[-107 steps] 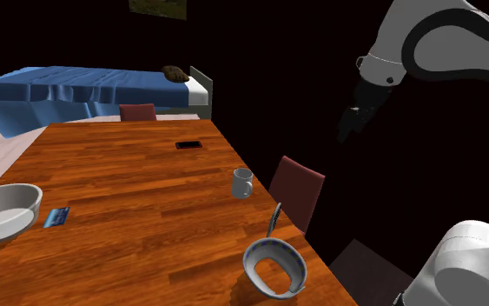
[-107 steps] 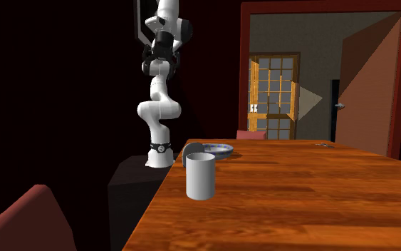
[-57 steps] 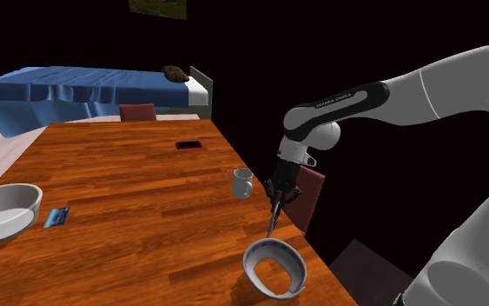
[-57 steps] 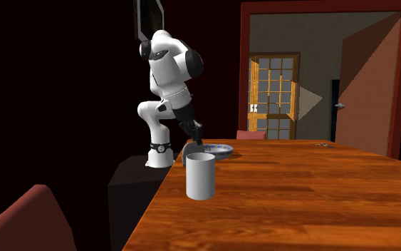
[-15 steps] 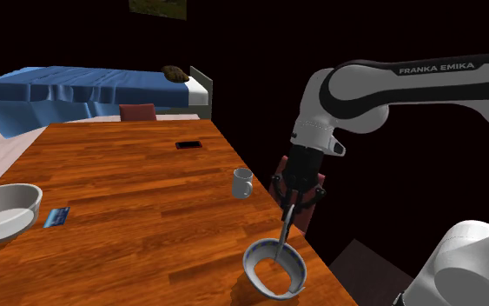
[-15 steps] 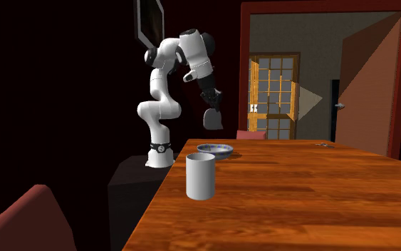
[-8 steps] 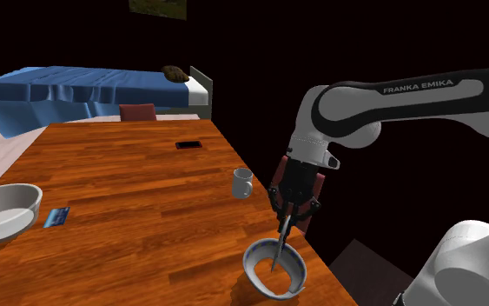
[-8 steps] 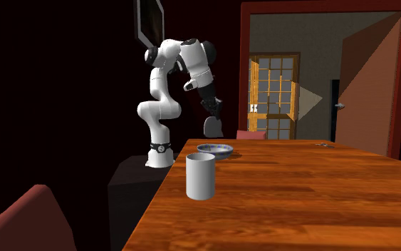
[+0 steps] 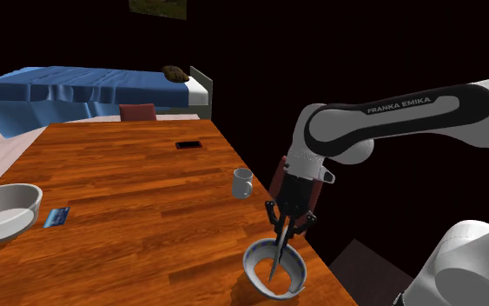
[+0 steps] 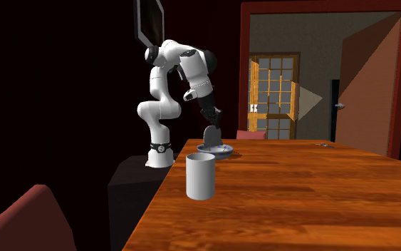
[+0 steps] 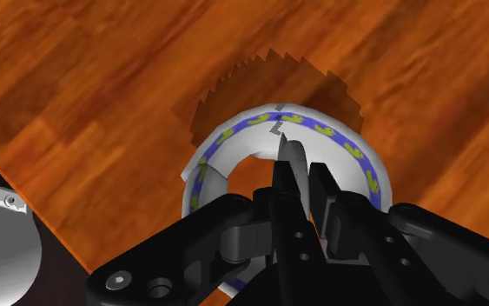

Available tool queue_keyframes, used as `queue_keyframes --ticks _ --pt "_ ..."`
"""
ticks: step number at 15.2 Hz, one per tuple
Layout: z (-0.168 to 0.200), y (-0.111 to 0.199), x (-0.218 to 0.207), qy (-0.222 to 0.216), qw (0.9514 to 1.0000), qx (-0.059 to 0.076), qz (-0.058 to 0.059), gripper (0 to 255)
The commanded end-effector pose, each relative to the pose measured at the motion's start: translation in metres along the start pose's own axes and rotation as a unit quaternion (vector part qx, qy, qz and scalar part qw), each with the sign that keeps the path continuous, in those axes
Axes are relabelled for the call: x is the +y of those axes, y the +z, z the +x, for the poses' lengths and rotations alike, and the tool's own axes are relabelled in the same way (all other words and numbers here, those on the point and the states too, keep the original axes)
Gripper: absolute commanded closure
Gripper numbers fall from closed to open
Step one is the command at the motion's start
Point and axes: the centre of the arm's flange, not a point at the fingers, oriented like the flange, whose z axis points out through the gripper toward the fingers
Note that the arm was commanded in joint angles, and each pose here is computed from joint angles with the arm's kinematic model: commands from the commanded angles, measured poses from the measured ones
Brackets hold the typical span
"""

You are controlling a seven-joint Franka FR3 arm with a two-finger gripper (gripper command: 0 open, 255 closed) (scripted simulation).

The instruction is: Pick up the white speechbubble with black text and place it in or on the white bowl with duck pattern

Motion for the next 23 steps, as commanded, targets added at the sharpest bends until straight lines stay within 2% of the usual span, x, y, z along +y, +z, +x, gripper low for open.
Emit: queue_keyframes --ticks 1,8,9,14,18,23 --pt "0.002 0.004 0.000 0.000 1.0000 0.000 0.000 255" --pt "0.002 0.004 0.000 0.000 1.0000 0.000 0.000 255" --pt "0.002 0.004 0.000 0.000 1.0000 0.000 0.000 0" --pt "0.002 0.004 0.000 0.000 1.0000 0.000 0.000 0" --pt "0.002 -0.046 0.000 0.000 1.0000 0.000 0.000 0" --pt "0.002 -0.046 0.000 0.000 1.0000 0.000 0.000 0"
